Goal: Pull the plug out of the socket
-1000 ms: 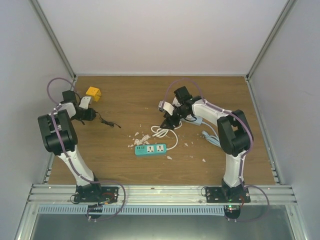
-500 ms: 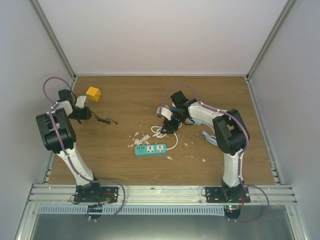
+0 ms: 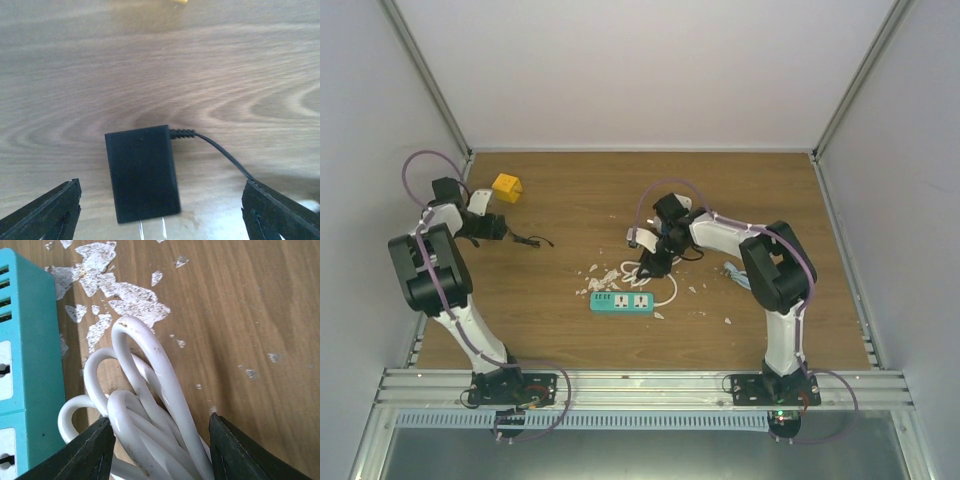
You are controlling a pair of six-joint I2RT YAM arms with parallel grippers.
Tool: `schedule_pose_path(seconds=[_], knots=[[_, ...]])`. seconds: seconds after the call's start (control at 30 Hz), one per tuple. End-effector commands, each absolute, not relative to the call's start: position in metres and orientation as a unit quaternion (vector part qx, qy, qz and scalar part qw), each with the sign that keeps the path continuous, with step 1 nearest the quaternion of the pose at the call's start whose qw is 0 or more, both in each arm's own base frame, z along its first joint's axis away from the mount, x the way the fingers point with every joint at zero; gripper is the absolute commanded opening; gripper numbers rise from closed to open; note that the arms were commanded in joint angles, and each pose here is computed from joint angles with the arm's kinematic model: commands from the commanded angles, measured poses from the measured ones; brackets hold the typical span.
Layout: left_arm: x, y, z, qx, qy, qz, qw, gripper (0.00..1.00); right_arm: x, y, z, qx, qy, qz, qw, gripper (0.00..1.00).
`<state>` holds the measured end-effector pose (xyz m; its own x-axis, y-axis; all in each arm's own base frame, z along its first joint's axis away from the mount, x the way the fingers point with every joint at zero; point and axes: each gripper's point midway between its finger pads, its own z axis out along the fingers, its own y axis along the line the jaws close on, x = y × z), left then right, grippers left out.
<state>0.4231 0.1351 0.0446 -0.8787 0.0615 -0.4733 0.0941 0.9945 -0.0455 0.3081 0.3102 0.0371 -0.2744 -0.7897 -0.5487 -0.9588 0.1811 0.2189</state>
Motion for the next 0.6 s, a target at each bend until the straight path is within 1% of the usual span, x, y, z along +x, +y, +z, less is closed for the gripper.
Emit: schedule_pose_path(seconds=[0.0,0.23,0.43,0.57], knots=[[0.429,0.112,0.098,0.115,0.942,-0.027,0.314,0.89,0.271,0.306,0.034,-0.565,0.761,0.3,0.111,0.52],[0.418,0.079,0.122,0.193,0.919,-0.012,0.344,0.9,0.239,0.29,0.044,-0.551,0.767,0.315,0.096,0.52],[0.41,0.05,0.139,0.223,0.9,-0.059,0.369,0.9,0.213,0.263,0.038,-0.548,0.779,0.297,0.068,0.53],[0.402,0.021,0.153,0.271,0.875,-0.103,0.387,0.89,0.196,0.24,0.035,-0.547,0.787,0.281,0.051,0.53]])
